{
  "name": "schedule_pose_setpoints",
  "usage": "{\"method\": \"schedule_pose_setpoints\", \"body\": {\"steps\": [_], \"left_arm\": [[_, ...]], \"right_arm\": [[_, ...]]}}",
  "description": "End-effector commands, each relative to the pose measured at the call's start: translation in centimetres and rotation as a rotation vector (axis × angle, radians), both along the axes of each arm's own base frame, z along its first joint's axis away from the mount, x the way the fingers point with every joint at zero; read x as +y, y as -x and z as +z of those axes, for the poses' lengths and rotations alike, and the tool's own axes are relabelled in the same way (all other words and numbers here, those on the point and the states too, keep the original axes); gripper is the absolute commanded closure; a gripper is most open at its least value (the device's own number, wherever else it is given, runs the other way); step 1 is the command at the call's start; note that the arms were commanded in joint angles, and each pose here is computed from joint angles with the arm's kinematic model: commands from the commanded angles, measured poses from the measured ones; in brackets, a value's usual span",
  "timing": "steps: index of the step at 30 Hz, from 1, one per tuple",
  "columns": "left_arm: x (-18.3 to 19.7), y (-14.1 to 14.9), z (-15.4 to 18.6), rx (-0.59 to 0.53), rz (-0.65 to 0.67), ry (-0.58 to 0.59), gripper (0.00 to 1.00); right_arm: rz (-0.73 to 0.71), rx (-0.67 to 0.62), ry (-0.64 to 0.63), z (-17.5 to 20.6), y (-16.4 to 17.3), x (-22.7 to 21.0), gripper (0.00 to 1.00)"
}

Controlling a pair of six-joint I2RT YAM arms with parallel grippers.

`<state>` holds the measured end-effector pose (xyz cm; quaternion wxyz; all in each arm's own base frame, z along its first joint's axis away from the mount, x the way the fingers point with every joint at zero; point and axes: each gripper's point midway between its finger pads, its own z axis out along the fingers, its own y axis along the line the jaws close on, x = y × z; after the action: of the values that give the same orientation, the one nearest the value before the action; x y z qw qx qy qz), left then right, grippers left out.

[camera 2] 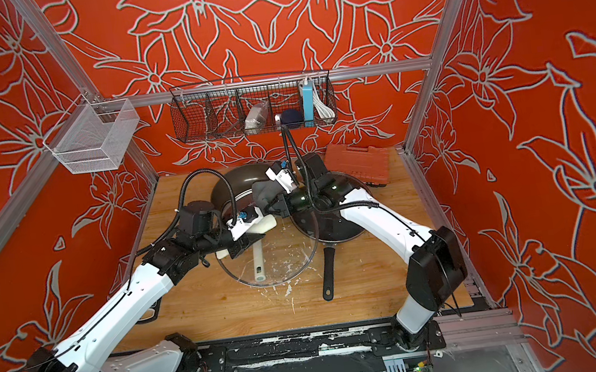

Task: Wipe the pot lid with a cloth
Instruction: Wipe the pot lid.

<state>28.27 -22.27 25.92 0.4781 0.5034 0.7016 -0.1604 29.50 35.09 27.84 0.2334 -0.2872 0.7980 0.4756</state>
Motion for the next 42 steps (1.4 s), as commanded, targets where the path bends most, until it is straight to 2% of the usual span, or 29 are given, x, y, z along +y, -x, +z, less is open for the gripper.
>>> {"method": "schedule_pose_setpoints", "body": {"steps": [1, 12, 21, 32, 42], "left_arm": [[-1.2, -0.2, 10.3, -0.313, -0.053, 0.212, 1.00], [-1.8, -0.4, 10.5, -0.312, -0.057, 0.236, 1.00], [-1.4, -1.8, 10.8, -0.316, 0.036, 0.262, 1.00], [0.6, -3.5, 11.9, -0.373, 0.201, 0.285, 1.00], [1.1, -3.3, 12.0, -0.390, 0.222, 0.298, 1.00]], "right_arm": [[-0.005, -0.008, -0.009, 0.6, -0.5, 0.5, 1.00], [0.009, 0.007, -0.084, 2.6, -3.9, 5.6, 1.00], [-0.044, 0.019, -0.105, 2.7, -7.2, 8.2, 1.00], [-0.103, 0.008, -0.083, 2.4, -7.2, 6.5, 1.00], [-0.145, 0.010, -0.035, 0.8, -6.2, 3.2, 1.00]]}}
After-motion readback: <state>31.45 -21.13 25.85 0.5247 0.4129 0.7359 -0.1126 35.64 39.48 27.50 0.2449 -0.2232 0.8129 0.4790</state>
